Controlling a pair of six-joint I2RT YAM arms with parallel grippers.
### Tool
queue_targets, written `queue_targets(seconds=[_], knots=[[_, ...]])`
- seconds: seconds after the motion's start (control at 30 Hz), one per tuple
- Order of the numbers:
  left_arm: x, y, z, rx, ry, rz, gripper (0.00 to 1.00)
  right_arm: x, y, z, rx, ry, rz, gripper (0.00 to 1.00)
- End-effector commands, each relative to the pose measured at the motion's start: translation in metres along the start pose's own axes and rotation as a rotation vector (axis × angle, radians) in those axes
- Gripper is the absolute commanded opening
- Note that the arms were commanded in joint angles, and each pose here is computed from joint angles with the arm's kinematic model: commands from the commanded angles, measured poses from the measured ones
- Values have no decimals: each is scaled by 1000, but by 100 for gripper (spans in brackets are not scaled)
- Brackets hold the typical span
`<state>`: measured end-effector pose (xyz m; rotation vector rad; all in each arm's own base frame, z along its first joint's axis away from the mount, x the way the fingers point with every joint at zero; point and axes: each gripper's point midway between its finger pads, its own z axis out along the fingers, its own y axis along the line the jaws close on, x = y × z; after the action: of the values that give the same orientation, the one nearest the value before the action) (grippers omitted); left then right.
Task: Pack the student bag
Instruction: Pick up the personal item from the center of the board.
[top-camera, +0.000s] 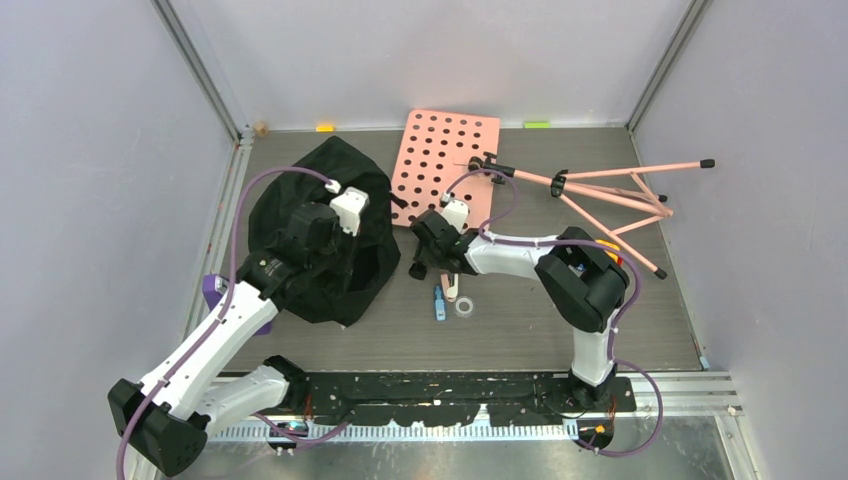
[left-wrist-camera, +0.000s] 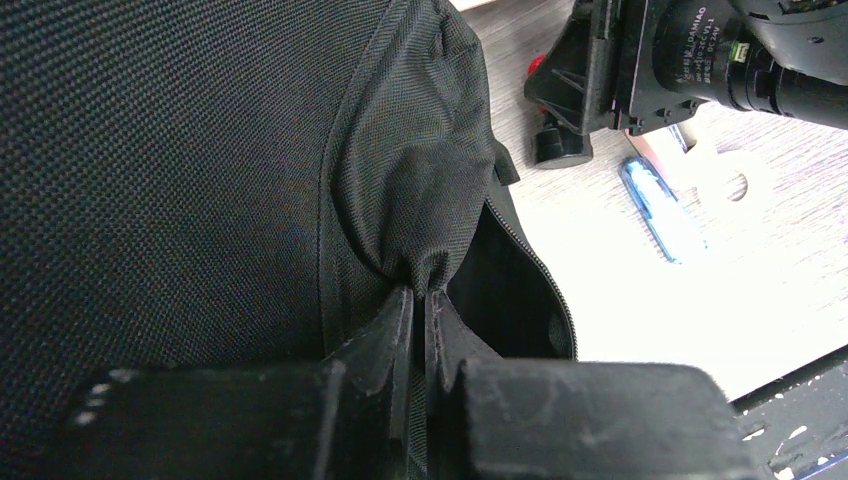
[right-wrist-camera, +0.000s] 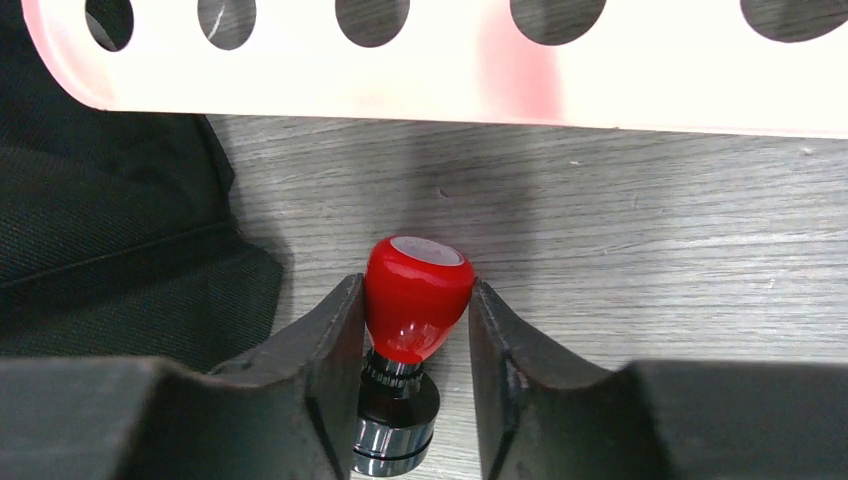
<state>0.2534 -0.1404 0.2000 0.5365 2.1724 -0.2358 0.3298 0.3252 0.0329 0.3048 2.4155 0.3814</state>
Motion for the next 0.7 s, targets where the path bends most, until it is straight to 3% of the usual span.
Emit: queue_targets(seconds=[0.0,0.37,0.67], knots=[[-10,3,-6,-12,-52,3,0,-10,13,1,-36,-42,-3,32],[-11,5,-9,-22,-62,-2,0,-53,34,-64,-201,-201,19,17],[-14,0,-9,6,-72,-8,0,-80,74,-151,-382,-362,64,15]])
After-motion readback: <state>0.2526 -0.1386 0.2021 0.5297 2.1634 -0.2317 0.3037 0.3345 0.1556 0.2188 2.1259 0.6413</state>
